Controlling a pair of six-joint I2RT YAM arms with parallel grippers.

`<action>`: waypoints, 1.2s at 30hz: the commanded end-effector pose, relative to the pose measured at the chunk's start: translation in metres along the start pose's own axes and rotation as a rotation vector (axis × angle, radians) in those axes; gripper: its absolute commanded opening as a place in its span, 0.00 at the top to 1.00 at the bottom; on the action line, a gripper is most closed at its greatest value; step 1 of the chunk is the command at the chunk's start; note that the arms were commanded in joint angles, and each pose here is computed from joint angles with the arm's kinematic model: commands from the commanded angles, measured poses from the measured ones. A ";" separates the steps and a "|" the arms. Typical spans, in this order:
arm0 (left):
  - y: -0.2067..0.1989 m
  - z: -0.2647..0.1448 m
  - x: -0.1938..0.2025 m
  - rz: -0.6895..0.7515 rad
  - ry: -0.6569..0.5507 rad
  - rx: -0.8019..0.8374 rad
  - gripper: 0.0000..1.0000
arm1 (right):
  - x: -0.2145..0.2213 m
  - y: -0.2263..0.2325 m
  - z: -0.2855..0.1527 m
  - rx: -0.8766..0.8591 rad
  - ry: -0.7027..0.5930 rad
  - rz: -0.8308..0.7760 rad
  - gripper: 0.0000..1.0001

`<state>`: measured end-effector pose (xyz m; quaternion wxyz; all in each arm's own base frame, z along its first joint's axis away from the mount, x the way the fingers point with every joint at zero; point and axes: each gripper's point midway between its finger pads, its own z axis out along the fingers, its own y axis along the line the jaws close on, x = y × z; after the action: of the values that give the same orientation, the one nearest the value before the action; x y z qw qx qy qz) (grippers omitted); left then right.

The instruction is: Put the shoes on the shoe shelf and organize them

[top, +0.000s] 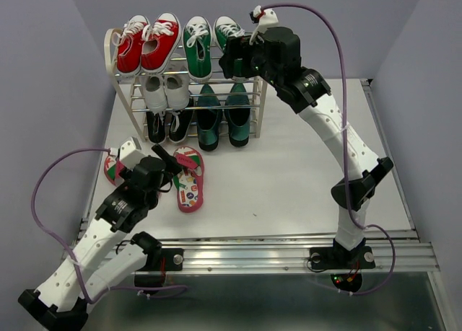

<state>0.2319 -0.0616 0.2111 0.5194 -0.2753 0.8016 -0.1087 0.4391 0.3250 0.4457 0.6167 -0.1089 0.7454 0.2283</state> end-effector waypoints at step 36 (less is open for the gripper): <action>0.151 0.083 0.046 -0.108 0.210 -0.722 0.01 | 0.037 -0.159 -0.136 0.540 -0.089 -0.008 0.00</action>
<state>0.2363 0.0429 0.0734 0.2897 -0.4809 0.8181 0.1249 0.3824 0.1296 0.3757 0.6295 0.0458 0.7757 -0.0006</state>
